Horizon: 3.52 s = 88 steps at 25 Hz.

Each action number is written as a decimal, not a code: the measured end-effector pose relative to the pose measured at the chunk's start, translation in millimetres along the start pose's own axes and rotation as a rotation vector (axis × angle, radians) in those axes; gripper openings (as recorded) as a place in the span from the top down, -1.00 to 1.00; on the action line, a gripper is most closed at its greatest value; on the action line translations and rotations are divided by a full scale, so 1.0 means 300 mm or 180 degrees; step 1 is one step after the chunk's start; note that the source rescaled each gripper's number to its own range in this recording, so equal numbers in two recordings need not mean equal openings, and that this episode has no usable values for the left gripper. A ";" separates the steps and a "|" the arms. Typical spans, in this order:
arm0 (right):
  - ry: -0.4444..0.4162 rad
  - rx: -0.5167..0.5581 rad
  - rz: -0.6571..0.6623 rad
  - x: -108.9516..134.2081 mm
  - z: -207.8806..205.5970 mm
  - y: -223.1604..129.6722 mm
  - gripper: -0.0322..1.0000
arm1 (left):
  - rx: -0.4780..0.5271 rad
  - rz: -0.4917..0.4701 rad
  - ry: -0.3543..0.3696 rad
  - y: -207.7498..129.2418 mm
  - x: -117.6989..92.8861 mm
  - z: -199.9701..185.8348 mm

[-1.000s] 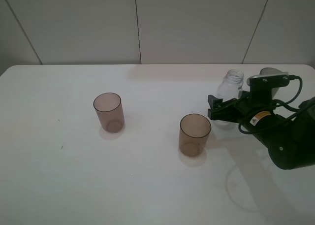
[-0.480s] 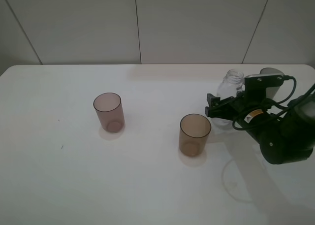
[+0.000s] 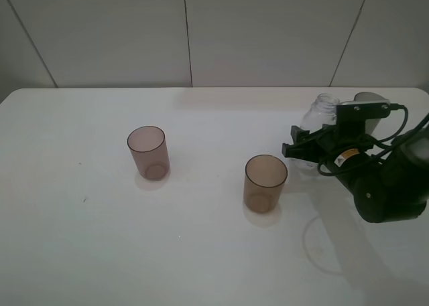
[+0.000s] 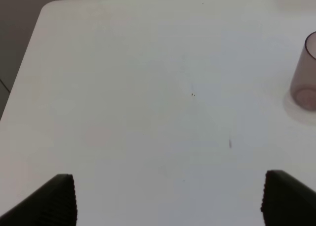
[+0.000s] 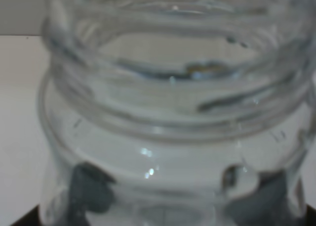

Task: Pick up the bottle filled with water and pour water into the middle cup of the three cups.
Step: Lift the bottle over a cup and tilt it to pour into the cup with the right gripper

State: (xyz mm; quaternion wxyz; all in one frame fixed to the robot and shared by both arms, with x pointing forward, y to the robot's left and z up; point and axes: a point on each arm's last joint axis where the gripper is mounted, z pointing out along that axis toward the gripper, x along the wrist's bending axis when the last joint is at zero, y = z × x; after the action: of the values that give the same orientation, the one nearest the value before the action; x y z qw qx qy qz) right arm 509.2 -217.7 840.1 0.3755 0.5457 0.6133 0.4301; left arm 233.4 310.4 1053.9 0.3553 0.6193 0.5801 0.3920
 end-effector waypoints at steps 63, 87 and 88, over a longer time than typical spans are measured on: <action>0.1029 0.0570 -0.3219 0.015 -0.295 0.322 0.91 | 0.0000 0.0000 0.0000 0.000 0.000 0.000; 0.1216 0.0199 -0.4723 0.053 -0.237 0.323 0.91 | 0.0000 0.0000 0.0000 0.000 0.000 0.000; 0.1185 0.0163 -0.4739 0.054 -0.232 0.324 0.91 | 0.0000 0.0000 0.0000 0.000 0.000 0.000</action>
State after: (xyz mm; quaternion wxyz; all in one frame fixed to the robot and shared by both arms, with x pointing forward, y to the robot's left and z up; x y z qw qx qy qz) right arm 476.2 -206.4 955.5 0.4439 -0.0841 0.8820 0.1343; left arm 233.4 310.4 1053.9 0.3553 0.6193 0.5801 0.3920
